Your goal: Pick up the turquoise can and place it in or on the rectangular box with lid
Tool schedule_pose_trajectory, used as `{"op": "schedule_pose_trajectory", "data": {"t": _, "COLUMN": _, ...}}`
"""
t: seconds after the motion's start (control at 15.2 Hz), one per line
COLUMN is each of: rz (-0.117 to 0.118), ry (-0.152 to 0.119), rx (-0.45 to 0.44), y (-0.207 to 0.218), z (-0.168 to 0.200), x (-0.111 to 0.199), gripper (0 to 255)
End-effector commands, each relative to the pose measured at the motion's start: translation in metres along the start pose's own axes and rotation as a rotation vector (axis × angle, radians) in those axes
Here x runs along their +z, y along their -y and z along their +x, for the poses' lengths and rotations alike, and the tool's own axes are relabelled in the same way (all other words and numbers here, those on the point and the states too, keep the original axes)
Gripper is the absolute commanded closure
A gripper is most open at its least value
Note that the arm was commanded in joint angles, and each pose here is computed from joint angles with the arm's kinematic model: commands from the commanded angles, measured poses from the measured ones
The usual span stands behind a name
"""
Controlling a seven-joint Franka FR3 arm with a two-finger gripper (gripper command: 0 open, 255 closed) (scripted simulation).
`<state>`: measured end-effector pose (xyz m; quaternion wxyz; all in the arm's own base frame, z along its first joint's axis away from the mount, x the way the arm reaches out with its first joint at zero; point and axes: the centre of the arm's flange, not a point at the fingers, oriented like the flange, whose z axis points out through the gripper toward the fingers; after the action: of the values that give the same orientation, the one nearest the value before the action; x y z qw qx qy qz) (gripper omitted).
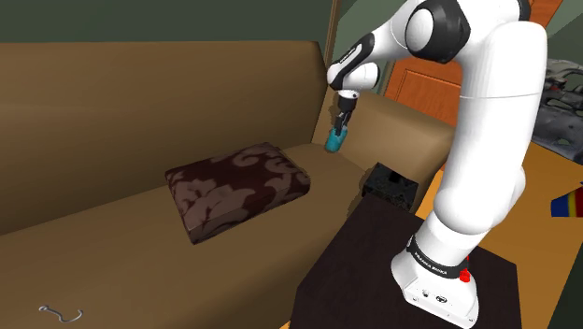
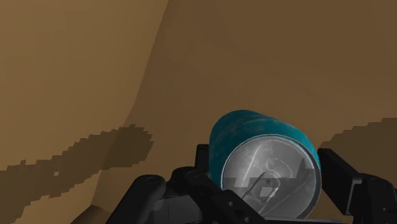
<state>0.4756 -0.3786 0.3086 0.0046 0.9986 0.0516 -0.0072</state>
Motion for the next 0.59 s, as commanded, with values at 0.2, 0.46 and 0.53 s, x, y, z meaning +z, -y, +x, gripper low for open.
{"op": "schedule_pose_trajectory", "data": {"t": 0.2, "rz": 0.000, "ry": 0.000, "rx": 0.000, "y": 0.000, "z": 0.001, "x": -0.027, "gripper": 255}}
{"op": "schedule_pose_trajectory", "data": {"t": 0.46, "rz": 0.000, "ry": 0.000, "rx": 0.000, "y": 0.000, "z": 0.000, "x": -0.048, "gripper": 255}}
{"op": "schedule_pose_trajectory", "data": {"t": 0.53, "rz": 0.000, "ry": 0.000, "rx": 0.000, "y": 0.000, "z": 0.000, "x": -0.054, "gripper": 255}}
